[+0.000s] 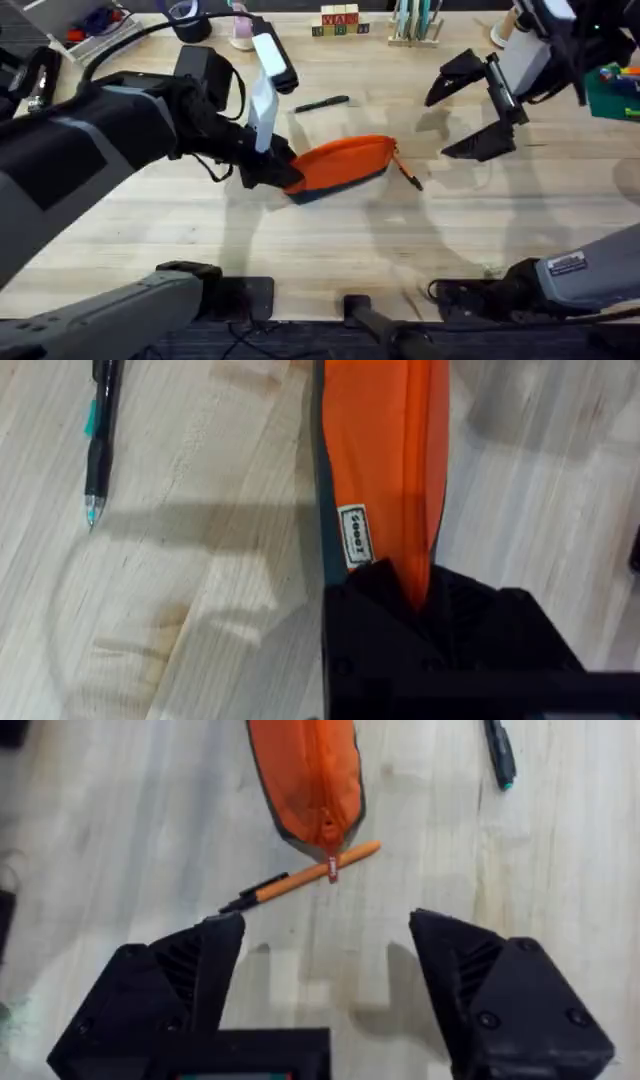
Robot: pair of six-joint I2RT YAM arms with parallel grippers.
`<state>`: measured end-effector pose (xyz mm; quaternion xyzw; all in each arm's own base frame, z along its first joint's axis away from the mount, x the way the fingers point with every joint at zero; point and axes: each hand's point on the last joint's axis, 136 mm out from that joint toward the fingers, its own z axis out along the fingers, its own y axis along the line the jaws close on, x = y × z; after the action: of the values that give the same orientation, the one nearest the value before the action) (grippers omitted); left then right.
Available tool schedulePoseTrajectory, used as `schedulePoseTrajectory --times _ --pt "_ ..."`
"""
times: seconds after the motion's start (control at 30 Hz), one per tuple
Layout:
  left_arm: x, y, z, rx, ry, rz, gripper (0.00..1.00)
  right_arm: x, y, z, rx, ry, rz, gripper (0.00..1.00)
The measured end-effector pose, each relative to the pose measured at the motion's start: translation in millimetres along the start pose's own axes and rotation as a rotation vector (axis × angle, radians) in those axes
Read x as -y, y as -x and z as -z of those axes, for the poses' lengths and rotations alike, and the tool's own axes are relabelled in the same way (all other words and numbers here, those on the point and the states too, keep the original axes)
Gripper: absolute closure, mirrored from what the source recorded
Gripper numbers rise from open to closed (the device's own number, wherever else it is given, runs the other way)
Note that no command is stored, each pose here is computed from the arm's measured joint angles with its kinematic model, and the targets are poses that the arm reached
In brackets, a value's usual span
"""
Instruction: Unzip the bag, pick up the pens from the table one at a time and place them inside, then zip the bag closed.
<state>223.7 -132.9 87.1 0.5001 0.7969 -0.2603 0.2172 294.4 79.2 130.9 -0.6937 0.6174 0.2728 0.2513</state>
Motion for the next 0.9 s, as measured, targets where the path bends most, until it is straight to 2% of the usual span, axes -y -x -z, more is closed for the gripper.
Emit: schedulePoseTrajectory --times 0.2,0.53,0.9 --pt "0.0 0.0 0.0 0.000 0.000 0.000 0.958 -4.8 7.2 -1.4 0.029 0.019 -0.016 0.012" --pt "-0.1 0.1 0.0 0.000 0.000 0.000 0.958 -5.0 21.0 -15.5 0.033 0.052 0.041 0.009" --pt "-0.1 0.1 0.0 0.000 0.001 -0.001 0.958 -8.5 17.0 -44.8 0.049 0.155 0.023 0.006"
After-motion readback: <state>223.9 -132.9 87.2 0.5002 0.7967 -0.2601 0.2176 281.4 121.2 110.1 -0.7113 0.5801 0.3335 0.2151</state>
